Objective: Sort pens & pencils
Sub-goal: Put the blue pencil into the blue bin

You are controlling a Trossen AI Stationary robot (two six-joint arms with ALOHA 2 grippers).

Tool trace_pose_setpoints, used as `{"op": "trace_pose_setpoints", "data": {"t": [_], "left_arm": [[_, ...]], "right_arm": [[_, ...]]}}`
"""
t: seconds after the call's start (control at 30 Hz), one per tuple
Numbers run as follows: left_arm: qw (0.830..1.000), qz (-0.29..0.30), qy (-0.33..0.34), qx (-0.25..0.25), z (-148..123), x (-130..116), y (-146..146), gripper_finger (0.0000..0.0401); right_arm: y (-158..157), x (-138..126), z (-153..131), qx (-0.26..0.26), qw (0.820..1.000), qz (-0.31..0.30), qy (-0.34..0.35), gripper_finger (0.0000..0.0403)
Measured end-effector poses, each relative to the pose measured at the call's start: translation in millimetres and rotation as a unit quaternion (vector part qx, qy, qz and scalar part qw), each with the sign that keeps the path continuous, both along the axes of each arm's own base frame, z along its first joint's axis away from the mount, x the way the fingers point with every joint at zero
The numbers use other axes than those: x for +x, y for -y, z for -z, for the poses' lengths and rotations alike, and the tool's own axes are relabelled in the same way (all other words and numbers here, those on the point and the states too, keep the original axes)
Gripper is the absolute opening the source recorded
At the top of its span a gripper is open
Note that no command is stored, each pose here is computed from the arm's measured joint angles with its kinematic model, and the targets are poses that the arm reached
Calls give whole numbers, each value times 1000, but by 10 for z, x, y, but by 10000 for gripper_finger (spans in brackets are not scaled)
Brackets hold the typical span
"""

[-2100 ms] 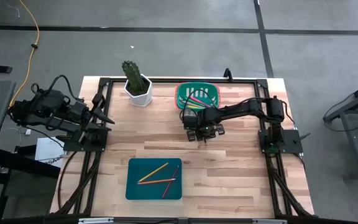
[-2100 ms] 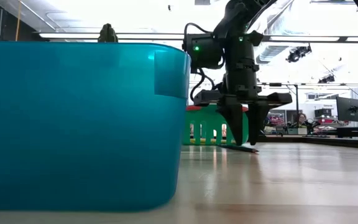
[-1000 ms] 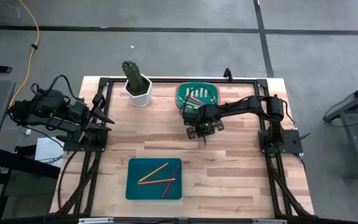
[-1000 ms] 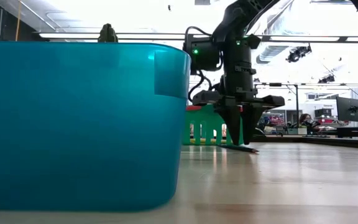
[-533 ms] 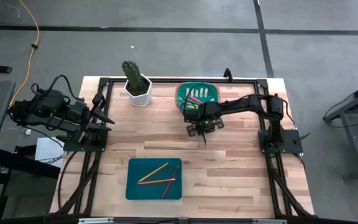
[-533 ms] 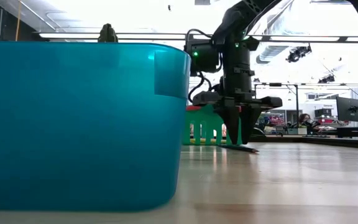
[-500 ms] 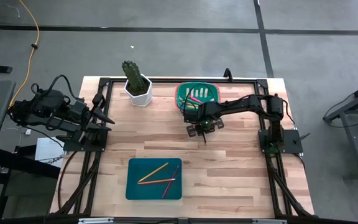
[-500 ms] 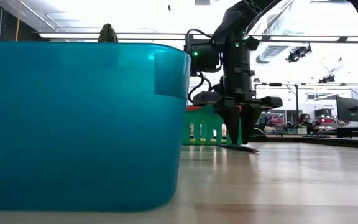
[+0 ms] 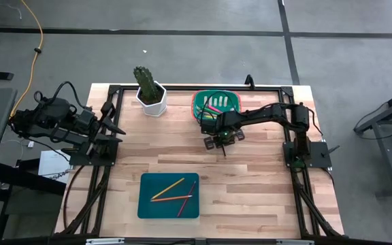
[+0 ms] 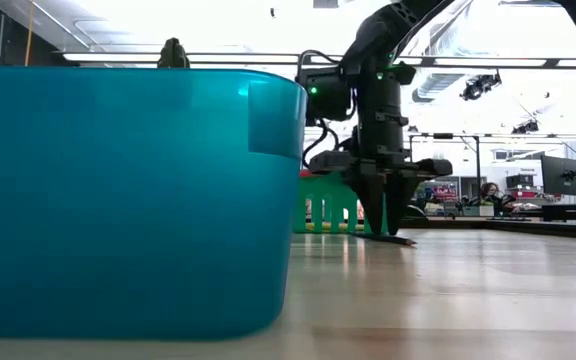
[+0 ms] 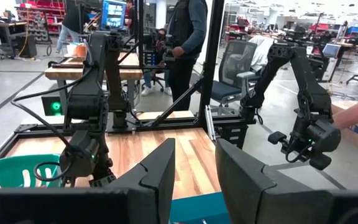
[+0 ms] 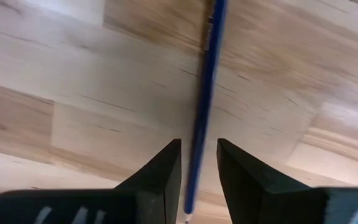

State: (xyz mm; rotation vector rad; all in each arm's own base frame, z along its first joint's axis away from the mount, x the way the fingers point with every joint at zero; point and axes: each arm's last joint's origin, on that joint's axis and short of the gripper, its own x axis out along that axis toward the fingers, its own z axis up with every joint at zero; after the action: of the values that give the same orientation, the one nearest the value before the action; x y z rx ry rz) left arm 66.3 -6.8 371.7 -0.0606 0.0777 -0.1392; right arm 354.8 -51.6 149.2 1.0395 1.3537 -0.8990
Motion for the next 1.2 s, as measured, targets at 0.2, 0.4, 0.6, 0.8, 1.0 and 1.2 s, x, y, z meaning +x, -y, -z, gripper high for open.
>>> {"op": "trace_pose_setpoints", "data": {"t": [0.2, 0.4, 0.6, 0.8, 1.0, 1.2], "left_arm": [[1000, -3, 0, 0, 0, 0, -2, 104], [1000, -3, 1, 0, -2, 0, -2, 104], [1000, -3, 1, 0, -2, 0, -2, 104], [1000, -2, 1, 0, -2, 0, -1, 104], [1000, -2, 1, 0, -1, 0, -1, 104], [1000, -2, 1, 0, -1, 0, -1, 104]], "right_arm": [[-5, -9, 0, 2, 1000, -3, -5, 93], [-5, -11, 0, 3, 1000, -4, -5, 93], [-16, -7, 0, 12, 1000, -6, -3, 93], [-24, -2, 11, 15, 1000, -5, -3, 93], [-39, -2, 11, 12, 1000, -7, -4, 93], [-36, -3, 13, 17, 1000, -5, -4, 93]]}}
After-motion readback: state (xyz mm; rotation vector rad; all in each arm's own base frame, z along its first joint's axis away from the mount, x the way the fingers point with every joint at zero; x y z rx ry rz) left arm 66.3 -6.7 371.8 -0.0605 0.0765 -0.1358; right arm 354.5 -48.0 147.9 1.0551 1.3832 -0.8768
